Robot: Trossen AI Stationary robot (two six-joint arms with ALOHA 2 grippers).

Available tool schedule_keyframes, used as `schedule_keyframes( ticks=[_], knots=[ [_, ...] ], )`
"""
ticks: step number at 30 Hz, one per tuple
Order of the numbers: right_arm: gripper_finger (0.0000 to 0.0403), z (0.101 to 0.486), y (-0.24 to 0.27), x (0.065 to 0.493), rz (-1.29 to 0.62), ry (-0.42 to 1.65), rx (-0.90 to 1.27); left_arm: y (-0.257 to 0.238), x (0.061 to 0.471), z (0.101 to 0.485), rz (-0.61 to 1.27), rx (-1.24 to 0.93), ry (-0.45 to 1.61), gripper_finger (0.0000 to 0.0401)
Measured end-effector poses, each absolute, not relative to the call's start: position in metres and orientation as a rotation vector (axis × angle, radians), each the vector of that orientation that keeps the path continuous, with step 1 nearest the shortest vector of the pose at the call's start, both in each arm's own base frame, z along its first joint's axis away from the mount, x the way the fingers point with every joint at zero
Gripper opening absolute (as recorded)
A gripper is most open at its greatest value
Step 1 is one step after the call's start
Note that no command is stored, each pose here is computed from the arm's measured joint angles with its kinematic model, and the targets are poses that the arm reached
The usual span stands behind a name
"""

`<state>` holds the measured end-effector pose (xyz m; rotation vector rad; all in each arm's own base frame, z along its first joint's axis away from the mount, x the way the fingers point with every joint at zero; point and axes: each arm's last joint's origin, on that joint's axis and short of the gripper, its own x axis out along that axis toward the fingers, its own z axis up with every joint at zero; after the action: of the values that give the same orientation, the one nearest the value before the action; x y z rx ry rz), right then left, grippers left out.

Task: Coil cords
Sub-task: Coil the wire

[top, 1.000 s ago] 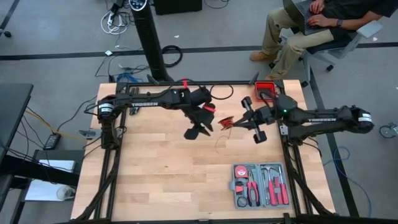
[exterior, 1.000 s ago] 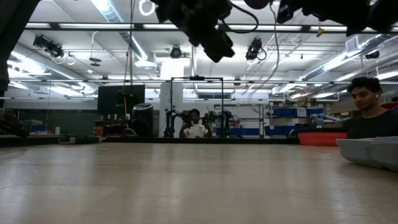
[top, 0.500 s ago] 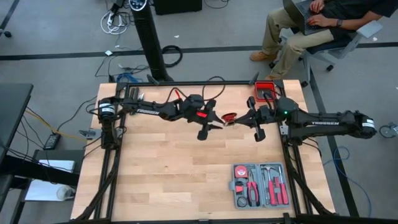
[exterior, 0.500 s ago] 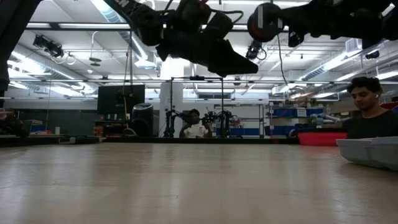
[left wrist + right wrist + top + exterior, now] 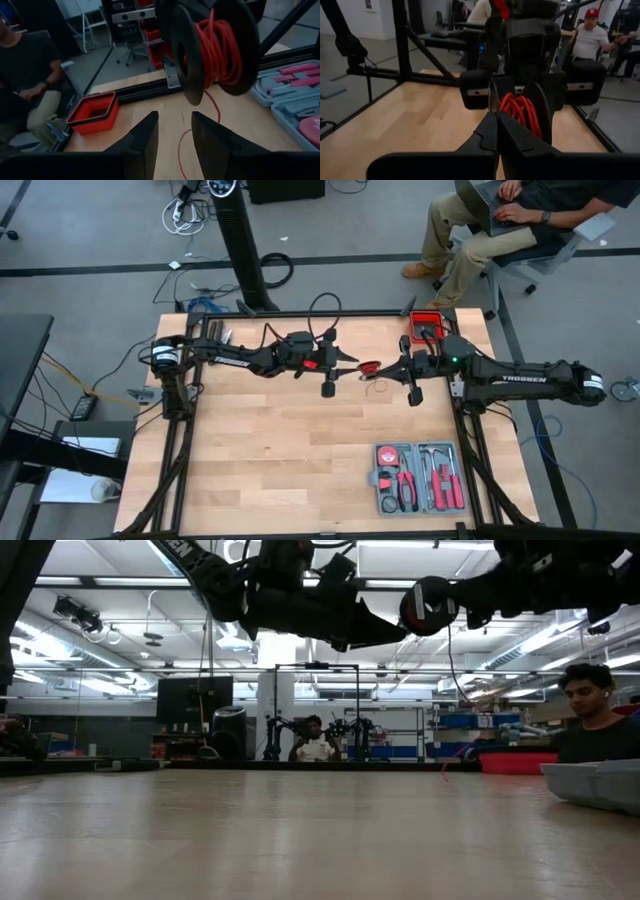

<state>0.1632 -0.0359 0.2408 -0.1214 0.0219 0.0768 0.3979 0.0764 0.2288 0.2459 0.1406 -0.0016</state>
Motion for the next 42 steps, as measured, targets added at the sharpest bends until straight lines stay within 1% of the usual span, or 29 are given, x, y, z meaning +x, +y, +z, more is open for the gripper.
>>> schedule_keyframes(
  ticks=[10, 20, 22, 24, 25, 26, 27, 30, 37, 42],
  knots=[
    [0.0001, 0.238, -0.040, 0.162, 0.044, 0.054, -0.140, 0.076, 0.398, 0.230, -0.006, 0.187, 0.131, 0.0121],
    [0.0001, 0.238, -0.041, 0.162, 0.035, 0.058, -0.140, 0.076, 0.399, 0.239, 0.005, 0.138, 0.034, 0.0120],
    [0.0001, 0.238, -0.041, 0.162, 0.035, 0.056, -0.141, 0.076, 0.399, 0.239, 0.005, 0.139, 0.032, 0.0105],
    [0.0003, 0.238, -0.041, 0.162, 0.035, 0.052, -0.142, 0.076, 0.399, 0.238, 0.002, 0.136, 0.045, 0.0066],
    [0.0005, 0.238, -0.041, 0.162, 0.035, 0.053, -0.139, 0.076, 0.399, 0.238, -0.009, 0.135, 0.046, 0.0037],
    [0.0008, 0.238, -0.041, 0.162, 0.039, 0.053, -0.130, 0.076, 0.399, 0.238, -0.022, 0.134, 0.043, 0.0020],
    [0.0012, 0.238, -0.041, 0.162, 0.039, 0.053, -0.118, 0.075, 0.399, 0.238, -0.028, 0.132, 0.035, 0.0012],
    [0.0031, 0.237, -0.041, 0.164, 0.040, 0.060, -0.085, 0.076, 0.400, 0.240, -0.028, 0.127, 0.035, 0.0004],
    [0.0079, 0.236, -0.041, 0.166, 0.044, 0.064, -0.044, 0.077, 0.400, 0.241, -0.017, 0.119, 0.033, 0.0001],
    [0.0096, 0.245, -0.041, 0.157, 0.007, 0.007, -0.050, 0.080, 0.397, 0.245, -0.012, 0.105, 0.050, 0.0001]
  ],
)
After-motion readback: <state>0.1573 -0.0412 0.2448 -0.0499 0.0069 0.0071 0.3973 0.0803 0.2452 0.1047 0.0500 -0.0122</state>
